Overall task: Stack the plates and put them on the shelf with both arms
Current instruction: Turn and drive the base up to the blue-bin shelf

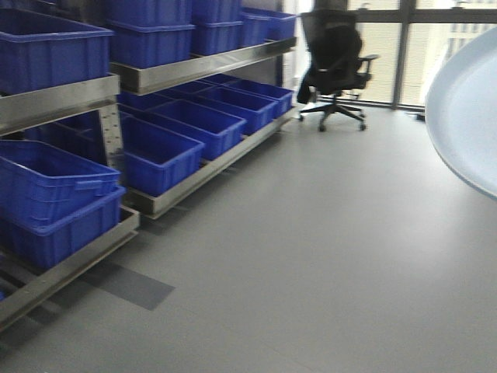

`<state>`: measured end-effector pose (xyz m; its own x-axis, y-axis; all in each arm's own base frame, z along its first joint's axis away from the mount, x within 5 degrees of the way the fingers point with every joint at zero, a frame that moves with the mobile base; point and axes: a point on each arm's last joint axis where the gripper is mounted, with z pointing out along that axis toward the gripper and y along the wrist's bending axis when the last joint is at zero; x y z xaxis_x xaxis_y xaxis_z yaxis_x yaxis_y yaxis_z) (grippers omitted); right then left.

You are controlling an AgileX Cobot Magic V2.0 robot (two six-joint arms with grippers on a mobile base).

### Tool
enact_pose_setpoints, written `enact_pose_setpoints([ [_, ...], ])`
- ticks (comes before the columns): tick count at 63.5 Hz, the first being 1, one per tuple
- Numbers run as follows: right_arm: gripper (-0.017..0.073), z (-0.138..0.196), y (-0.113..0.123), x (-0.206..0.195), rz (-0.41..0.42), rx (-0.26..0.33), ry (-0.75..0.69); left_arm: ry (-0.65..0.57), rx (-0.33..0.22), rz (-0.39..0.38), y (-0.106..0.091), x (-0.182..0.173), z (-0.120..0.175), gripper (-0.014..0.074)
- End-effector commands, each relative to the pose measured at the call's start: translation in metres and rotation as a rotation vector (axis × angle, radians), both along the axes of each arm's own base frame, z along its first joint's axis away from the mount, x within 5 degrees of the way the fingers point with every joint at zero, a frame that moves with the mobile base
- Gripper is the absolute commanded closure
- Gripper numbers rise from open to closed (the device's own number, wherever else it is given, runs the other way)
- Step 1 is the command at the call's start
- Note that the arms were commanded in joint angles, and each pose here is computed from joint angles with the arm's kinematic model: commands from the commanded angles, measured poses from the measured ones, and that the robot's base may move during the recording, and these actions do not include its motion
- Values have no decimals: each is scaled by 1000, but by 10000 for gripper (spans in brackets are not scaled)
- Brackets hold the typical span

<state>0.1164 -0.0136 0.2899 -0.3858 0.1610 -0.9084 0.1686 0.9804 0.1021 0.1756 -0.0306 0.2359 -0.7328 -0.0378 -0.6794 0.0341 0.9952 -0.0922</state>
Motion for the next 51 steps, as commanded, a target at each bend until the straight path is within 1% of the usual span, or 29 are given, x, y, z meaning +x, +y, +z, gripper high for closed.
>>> enact_pose_setpoints([
  [1,502,18,0,4,9,-18,-124,-96,-28,3,-1,7,14,508],
  [51,502,18,0,4,9,-18,-124,-103,-29,2,-1,7,14,508],
])
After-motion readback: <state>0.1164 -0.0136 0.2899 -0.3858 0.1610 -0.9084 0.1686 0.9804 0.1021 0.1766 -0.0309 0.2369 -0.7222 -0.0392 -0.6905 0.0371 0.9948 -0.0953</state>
